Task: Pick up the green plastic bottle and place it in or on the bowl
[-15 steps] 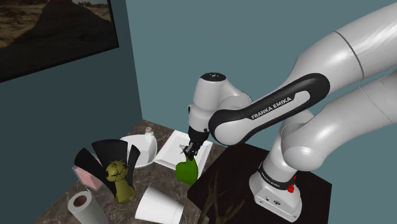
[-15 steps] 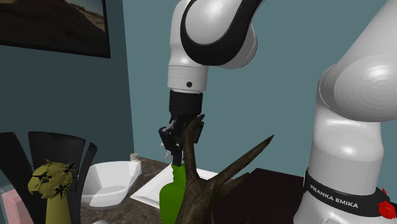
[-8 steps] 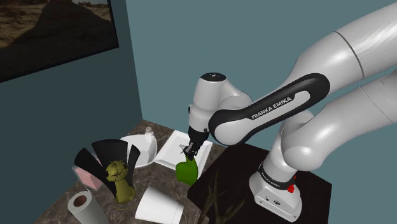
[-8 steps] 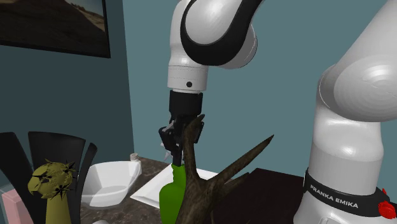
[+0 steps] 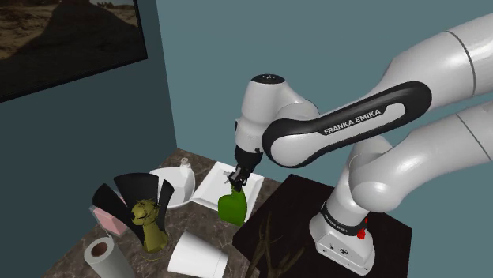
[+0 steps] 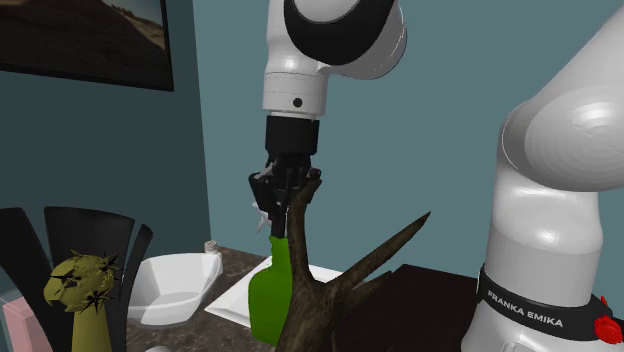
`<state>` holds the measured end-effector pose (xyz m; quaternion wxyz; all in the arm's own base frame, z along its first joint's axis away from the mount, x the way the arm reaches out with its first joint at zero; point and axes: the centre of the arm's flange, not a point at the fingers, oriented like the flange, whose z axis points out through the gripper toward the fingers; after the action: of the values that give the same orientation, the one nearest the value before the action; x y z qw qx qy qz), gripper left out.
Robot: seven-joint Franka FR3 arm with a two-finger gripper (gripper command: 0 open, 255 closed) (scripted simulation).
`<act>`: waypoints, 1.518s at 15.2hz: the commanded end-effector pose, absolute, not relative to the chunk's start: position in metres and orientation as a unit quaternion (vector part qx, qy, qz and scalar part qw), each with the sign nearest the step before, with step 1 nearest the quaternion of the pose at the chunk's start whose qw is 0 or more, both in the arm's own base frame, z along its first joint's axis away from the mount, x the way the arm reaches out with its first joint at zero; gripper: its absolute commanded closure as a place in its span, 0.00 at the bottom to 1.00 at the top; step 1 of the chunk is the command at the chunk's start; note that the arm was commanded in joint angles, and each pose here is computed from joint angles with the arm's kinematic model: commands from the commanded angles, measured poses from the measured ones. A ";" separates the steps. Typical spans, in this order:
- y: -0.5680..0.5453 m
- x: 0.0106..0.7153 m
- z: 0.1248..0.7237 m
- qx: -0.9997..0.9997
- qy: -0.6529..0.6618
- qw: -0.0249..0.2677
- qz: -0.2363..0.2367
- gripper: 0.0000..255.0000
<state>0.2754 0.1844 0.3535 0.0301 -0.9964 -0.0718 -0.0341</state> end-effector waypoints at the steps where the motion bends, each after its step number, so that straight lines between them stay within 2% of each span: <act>1: 0.185 0.276 0.364 -0.996 -0.072 0.030 -0.034 1.00; 23: 0.189 0.288 0.477 -0.996 -0.072 0.030 -0.034 1.00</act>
<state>0.2816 0.1877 0.4727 0.0300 -0.9964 -0.0719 -0.0339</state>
